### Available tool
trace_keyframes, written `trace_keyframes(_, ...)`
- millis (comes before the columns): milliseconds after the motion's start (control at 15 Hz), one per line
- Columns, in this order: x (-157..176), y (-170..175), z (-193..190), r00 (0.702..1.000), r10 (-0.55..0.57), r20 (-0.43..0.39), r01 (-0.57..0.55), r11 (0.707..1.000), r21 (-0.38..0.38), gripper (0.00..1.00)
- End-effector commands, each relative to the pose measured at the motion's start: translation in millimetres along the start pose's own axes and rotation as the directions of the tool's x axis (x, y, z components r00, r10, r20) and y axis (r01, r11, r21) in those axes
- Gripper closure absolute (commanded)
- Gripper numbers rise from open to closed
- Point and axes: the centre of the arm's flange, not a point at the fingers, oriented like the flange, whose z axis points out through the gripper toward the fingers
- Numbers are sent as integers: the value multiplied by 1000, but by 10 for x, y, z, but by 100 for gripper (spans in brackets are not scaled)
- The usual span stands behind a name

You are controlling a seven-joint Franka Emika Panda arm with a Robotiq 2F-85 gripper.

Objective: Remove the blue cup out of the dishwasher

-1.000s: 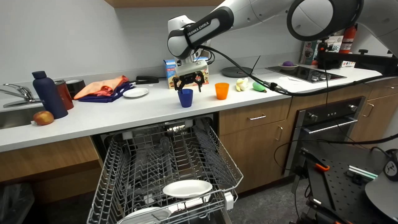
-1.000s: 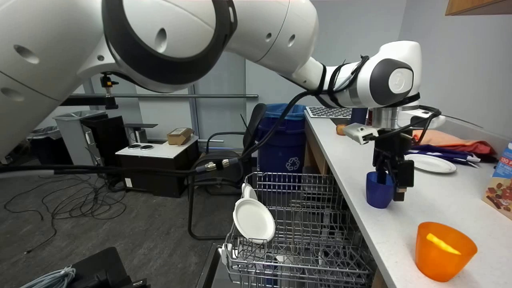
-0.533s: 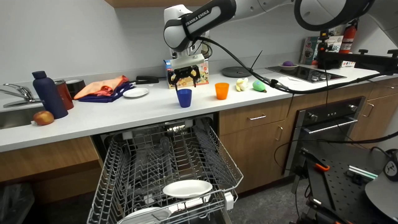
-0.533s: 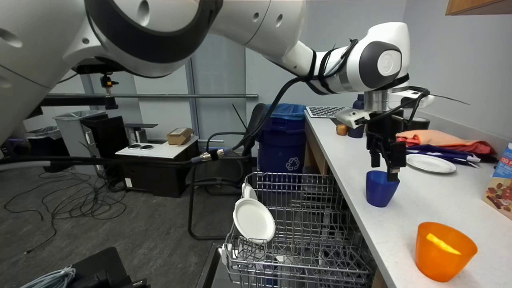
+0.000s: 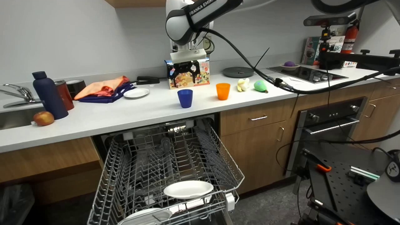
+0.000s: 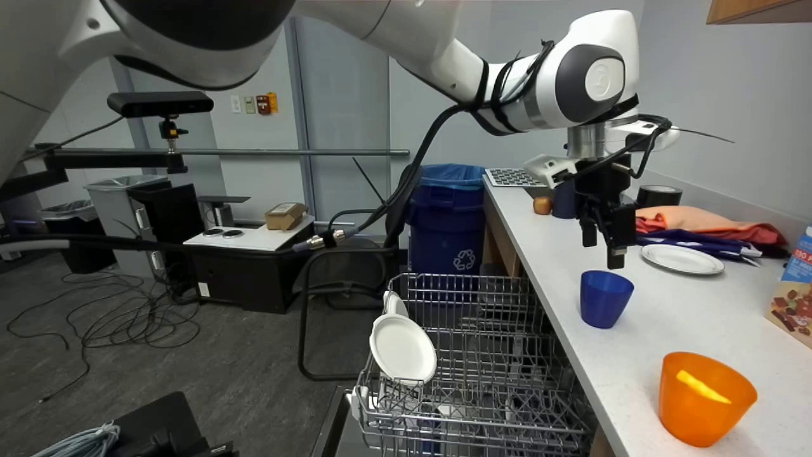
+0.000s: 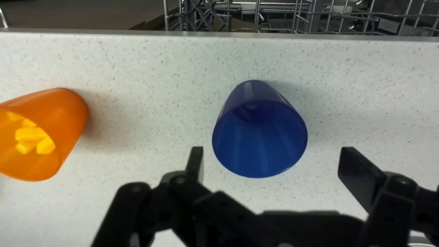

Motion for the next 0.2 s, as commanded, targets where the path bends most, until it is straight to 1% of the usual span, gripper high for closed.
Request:
trace_keyframes(0,-22,2,-22,1000,0,-1,0,1000,3,0)
trace_keyframes(133,-65,9,-44,1000,-1,3,1,1000,5,0)
